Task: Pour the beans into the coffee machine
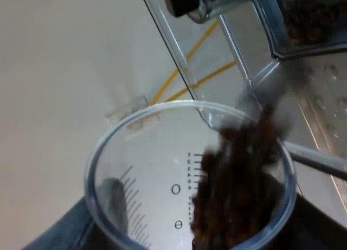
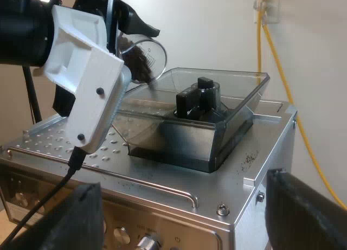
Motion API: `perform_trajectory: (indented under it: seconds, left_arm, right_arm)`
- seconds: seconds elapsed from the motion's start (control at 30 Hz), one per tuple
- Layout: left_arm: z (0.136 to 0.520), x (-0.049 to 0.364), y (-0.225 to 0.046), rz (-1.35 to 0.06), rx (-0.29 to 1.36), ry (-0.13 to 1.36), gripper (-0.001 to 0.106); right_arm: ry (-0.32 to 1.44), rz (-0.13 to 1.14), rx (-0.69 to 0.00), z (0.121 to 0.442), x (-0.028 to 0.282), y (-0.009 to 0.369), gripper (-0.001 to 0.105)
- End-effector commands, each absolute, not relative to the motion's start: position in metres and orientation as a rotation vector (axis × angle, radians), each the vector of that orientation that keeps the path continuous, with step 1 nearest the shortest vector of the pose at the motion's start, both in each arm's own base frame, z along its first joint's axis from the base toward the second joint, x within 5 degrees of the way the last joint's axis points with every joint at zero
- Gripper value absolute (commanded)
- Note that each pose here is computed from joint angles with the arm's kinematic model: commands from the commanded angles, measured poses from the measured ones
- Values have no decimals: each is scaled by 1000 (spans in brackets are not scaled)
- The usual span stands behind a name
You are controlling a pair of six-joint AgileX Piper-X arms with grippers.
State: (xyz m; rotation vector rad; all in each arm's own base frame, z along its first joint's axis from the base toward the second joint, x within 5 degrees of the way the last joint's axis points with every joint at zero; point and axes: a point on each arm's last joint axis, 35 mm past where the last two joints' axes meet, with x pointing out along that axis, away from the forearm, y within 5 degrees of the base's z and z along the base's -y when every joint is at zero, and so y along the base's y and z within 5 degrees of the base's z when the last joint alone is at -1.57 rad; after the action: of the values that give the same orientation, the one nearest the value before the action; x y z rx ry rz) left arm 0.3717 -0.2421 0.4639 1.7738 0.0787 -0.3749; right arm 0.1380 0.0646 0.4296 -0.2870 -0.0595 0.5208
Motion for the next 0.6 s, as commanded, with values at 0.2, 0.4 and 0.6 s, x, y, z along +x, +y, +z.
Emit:
perform_trajectory:
  seconds: [0.2, 0.4, 0.6]
  left_arm:
    - [470, 369, -243, -385, 1848, 17, 30]
    - [470, 369, -244, -419, 1901, -26, 30]
    - [470, 369, -244, -419, 1901, -26, 30]
  right_arm:
    - [-92, 522, -282, 437, 134, 63, 64]
    - [-92, 522, -282, 437, 134, 63, 64]
    - [-92, 522, -282, 437, 134, 63, 64]
